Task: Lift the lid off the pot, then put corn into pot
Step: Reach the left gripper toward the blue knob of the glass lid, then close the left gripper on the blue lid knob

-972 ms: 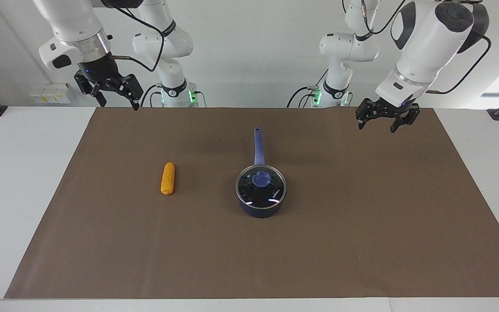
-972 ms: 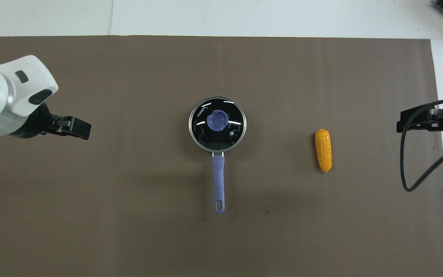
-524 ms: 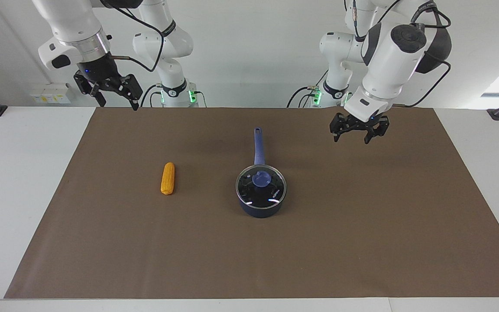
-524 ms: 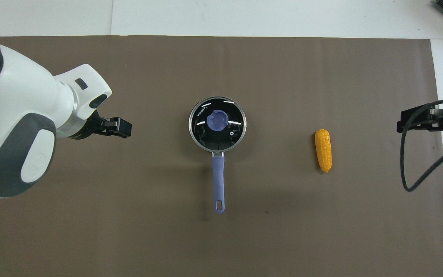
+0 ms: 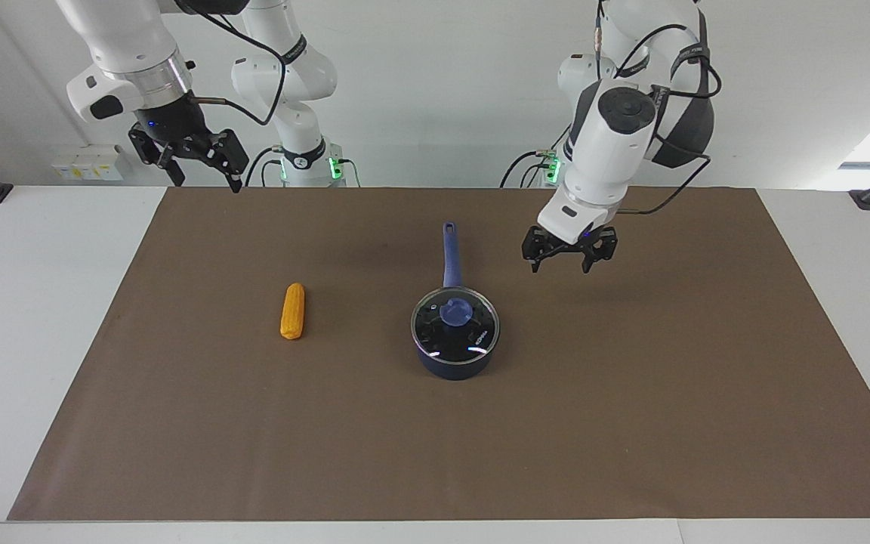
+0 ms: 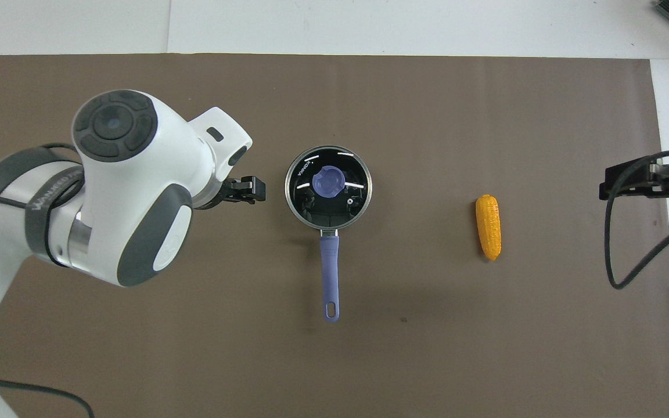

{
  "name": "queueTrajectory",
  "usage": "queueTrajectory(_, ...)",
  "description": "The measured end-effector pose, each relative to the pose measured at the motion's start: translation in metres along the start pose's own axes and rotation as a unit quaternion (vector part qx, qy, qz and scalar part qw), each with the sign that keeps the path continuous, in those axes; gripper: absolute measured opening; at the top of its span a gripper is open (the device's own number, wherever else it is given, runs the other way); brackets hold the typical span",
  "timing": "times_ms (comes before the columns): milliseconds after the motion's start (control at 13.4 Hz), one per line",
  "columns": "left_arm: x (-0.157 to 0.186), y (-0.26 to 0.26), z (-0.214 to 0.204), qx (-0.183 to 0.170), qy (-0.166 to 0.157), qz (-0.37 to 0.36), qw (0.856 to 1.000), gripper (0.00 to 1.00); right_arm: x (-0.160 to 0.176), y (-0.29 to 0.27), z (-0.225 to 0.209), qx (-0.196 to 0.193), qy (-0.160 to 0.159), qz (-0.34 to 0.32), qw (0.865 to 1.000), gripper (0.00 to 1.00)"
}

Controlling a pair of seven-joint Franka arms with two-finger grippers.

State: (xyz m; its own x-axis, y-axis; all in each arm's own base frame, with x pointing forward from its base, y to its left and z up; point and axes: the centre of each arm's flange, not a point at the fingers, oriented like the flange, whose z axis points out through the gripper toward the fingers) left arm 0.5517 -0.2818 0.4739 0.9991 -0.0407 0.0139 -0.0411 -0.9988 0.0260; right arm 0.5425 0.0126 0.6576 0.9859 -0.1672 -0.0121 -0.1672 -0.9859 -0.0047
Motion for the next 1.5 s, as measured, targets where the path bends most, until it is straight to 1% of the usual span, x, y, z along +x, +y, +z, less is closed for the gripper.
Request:
queueTrajectory(150,0.000,0.022,0.014,-0.004,0.008,-0.018,1.000,1.00,0.000,0.000,0.000,0.000,0.000,0.000,1.000,1.00)
queueTrajectory(524,0.009,0.069,0.029,-0.008,0.016,-0.064,0.998,1.00,0.000,0.000,0.000,0.000,0.000,0.000,1.000,1.00)
queueTrajectory(898,0.022,0.113,0.027,-0.023,0.034,-0.118,0.992,1.00,0.000,0.000,0.000,0.000,0.000,0.000,1.000,1.00)
queueTrajectory(1197,0.023,0.123,0.028,-0.025,0.036,-0.120,0.992,1.00,0.000,0.000,0.000,0.000,0.000,0.000,1.000,1.00)
queueTrajectory(1496,0.017,0.139,0.050,-0.017,0.029,-0.117,0.993,1.00,0.000,0.000,0.000,0.000,0.000,0.000,1.000,1.00)
